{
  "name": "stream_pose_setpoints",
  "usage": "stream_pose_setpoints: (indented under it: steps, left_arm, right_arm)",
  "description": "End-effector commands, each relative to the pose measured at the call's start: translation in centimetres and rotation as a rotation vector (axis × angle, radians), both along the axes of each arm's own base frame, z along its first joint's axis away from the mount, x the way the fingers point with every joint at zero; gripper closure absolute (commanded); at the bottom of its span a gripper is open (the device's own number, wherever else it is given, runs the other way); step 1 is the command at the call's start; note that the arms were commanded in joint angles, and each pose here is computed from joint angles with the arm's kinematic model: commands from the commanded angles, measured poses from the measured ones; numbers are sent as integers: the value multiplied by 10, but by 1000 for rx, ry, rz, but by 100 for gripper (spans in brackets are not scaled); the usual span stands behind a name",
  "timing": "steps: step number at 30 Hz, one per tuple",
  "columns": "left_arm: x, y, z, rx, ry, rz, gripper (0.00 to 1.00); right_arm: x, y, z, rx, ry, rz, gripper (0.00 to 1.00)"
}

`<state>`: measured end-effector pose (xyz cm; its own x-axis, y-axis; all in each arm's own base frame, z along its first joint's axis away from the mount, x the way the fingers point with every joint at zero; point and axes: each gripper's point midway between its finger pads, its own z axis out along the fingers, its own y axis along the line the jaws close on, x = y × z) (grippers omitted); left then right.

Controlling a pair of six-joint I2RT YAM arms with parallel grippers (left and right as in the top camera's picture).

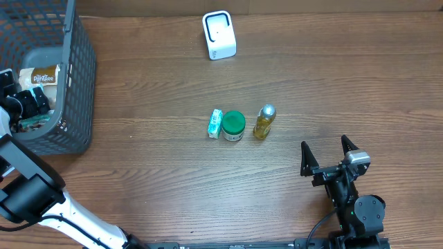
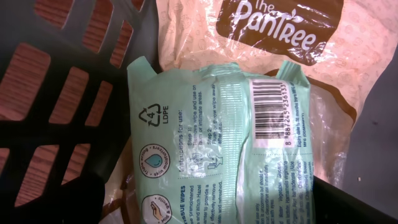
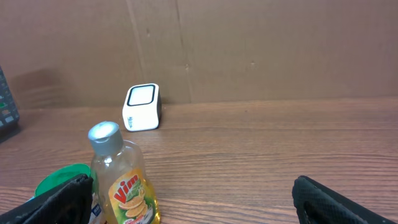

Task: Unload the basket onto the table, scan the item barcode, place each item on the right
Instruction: 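Grasp the mint-green wipes pack with the left gripper, then lift the wipes pack out of the basket with the left gripper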

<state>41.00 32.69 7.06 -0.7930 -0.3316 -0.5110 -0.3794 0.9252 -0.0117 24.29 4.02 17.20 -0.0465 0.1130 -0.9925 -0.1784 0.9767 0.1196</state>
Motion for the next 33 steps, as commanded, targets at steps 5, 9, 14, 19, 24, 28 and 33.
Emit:
stream_pose_setpoints:
  steps: [5, 9, 14, 19, 24, 28, 33]
  left_arm:
    - [6, 3, 9, 62, -4, -62, 0]
    - [8, 5, 5, 66, -3, -64, 0]
    - [5, 2, -22, 24, 37, -65, 0]
    - [-5, -8, -58, -55, 107, -56, 1]
    - [-15, -25, -88, -161, 160, -56, 17]
    - [-11, -40, -92, -239, 130, -85, 61]
    - [-2, -37, -72, -248, 79, -45, 82]
  right_arm:
    - [0, -2, -2, -8, -5, -8, 0]
    - [0, -2, -2, -8, -5, -8, 0]
    - [0, -2, -2, -8, -5, -8, 0]
    - [0, -2, -2, -8, -5, -8, 0]
    - [0, -2, -2, -8, -5, -8, 0]
    - [0, -2, -2, -8, -5, -8, 0]
    - [0, -2, -2, -8, -5, -8, 0]
